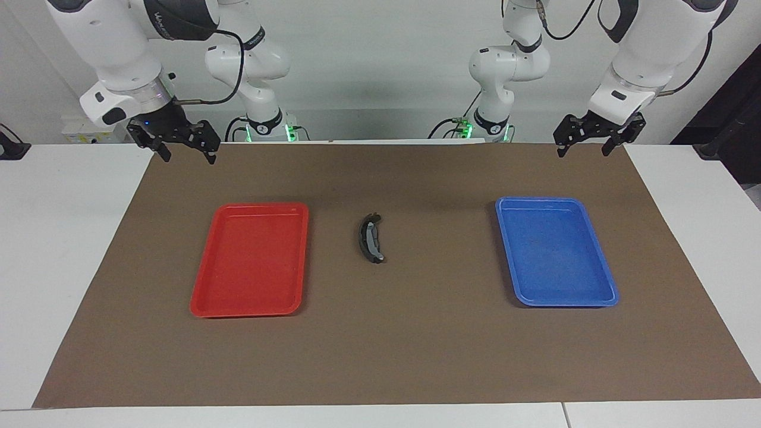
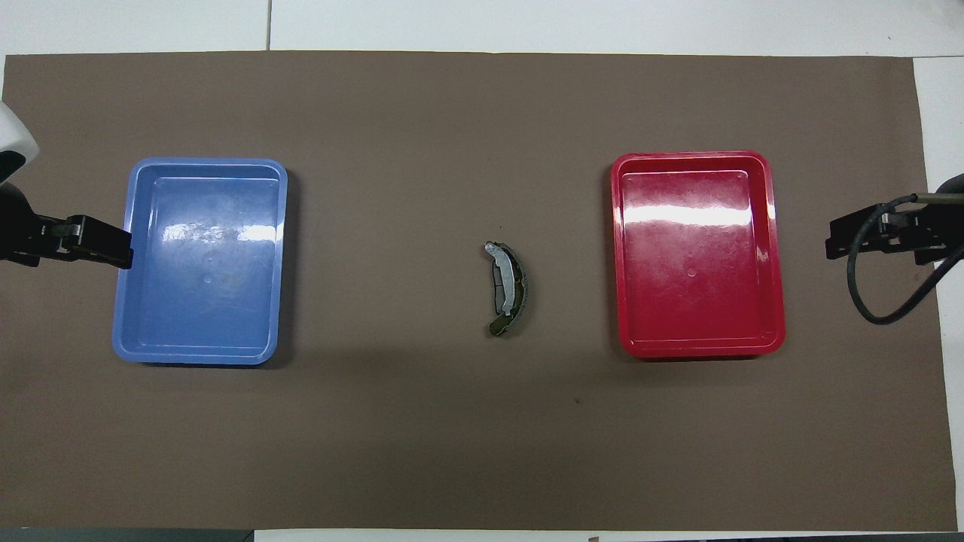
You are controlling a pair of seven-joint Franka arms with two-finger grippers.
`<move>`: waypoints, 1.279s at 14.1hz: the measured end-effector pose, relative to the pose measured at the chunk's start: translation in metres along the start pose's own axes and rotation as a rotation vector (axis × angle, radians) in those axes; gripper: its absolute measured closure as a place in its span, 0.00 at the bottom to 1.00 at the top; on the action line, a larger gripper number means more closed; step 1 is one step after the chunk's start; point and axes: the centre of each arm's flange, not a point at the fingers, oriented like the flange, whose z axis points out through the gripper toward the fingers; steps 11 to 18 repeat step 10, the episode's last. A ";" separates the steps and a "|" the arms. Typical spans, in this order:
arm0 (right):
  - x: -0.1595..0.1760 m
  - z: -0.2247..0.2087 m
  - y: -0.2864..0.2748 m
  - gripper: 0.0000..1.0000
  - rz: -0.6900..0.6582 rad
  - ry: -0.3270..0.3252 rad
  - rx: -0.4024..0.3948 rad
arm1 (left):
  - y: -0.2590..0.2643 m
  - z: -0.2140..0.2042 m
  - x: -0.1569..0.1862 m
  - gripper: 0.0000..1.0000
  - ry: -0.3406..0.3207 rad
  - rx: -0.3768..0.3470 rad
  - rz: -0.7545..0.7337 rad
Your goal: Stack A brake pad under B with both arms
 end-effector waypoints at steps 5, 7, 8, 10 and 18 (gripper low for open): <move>-0.001 -0.006 0.003 0.00 0.006 -0.019 -0.001 | 0.001 -0.001 0.001 0.00 0.008 -0.007 0.003; -0.001 -0.007 0.010 0.00 0.017 -0.022 0.000 | 0.001 -0.001 0.001 0.00 0.009 -0.008 0.004; -0.001 -0.007 0.013 0.00 0.022 -0.023 0.001 | 0.001 -0.001 0.001 0.00 0.010 -0.008 0.004; 0.000 -0.006 0.015 0.00 0.022 -0.025 0.001 | 0.001 -0.001 0.001 0.00 0.011 -0.009 0.004; 0.000 -0.006 0.015 0.00 0.022 -0.025 0.001 | 0.001 -0.001 0.001 0.00 0.011 -0.009 0.004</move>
